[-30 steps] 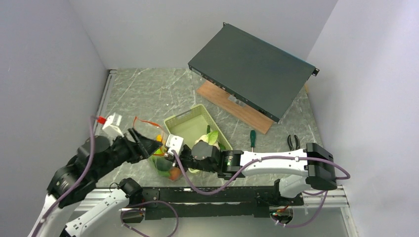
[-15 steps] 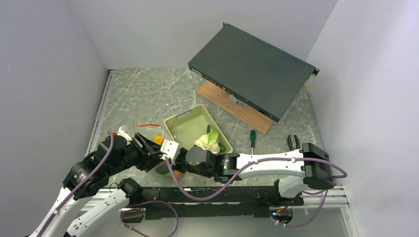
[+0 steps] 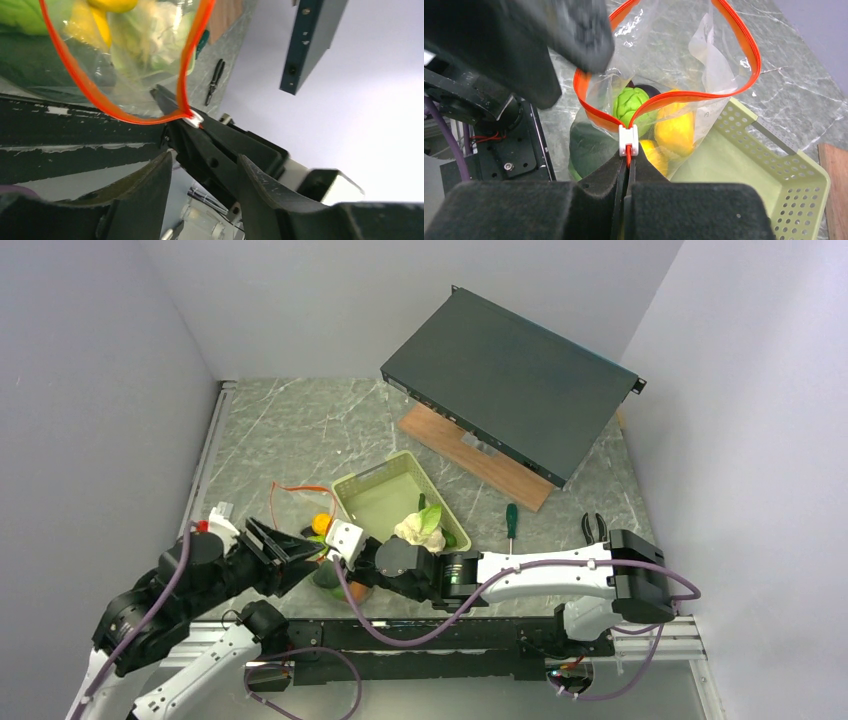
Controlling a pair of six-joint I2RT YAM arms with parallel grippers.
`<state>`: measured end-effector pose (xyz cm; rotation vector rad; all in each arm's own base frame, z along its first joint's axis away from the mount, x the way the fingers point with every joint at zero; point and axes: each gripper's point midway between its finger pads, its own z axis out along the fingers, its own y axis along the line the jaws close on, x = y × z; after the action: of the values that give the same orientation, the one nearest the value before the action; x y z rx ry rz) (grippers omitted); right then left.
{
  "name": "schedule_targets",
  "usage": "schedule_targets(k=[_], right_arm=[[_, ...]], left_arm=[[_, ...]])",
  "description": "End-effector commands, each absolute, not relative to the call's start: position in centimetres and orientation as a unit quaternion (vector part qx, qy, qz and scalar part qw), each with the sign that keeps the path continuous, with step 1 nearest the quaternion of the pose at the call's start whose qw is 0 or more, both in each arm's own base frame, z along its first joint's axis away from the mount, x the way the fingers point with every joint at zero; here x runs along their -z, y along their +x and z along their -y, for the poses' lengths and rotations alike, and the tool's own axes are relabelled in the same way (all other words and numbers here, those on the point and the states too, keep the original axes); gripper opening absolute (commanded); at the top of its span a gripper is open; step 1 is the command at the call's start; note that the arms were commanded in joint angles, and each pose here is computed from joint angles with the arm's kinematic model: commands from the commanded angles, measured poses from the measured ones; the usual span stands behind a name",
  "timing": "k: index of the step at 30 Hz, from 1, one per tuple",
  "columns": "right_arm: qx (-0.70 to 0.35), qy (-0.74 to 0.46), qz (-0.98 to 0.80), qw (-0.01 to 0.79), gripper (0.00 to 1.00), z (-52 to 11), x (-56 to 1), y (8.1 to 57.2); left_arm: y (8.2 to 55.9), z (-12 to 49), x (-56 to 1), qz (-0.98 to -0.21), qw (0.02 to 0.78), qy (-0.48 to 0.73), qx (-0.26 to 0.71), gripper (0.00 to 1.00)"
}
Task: Place the food in the zip-top bag and seal the zipper
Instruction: Zip the zipper food storage bag at the center of the board.
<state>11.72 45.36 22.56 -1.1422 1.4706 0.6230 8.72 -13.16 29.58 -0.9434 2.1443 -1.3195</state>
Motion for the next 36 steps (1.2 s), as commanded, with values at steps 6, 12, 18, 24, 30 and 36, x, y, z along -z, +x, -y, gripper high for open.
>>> schedule_targets(k=[6,12,18,24,30,36], right_arm=[[-0.273,-0.448,-0.611,0.592,0.00,-46.3,-26.0,12.7],[-0.266,-0.452,-0.613,0.591,0.00,-46.1,-25.7,12.7],[-0.263,-0.456,-0.610,0.592,0.00,-46.0,-25.6,12.4],[-0.262,-0.461,-0.608,0.590,0.00,-46.2,-25.4,12.2],[-0.267,-0.459,-0.608,0.591,0.00,-46.1,-25.5,12.1],[-0.263,-0.461,-0.609,0.590,0.00,-46.1,-25.3,12.2]], left_arm=[[8.4,15.9,-27.2,-0.767,0.069,-0.442,0.460,0.51],[8.7,16.0,-26.1,-0.767,0.058,-0.461,0.442,0.49],[9.5,15.6,-25.1,-0.734,0.061,-0.499,0.457,0.34],[10.1,15.9,-25.8,-0.736,0.074,-0.489,0.462,0.45],[10.0,14.7,-26.9,-0.748,0.104,-0.487,0.439,0.53],[10.1,14.3,-28.4,-0.733,0.117,-0.487,0.460,0.53]])
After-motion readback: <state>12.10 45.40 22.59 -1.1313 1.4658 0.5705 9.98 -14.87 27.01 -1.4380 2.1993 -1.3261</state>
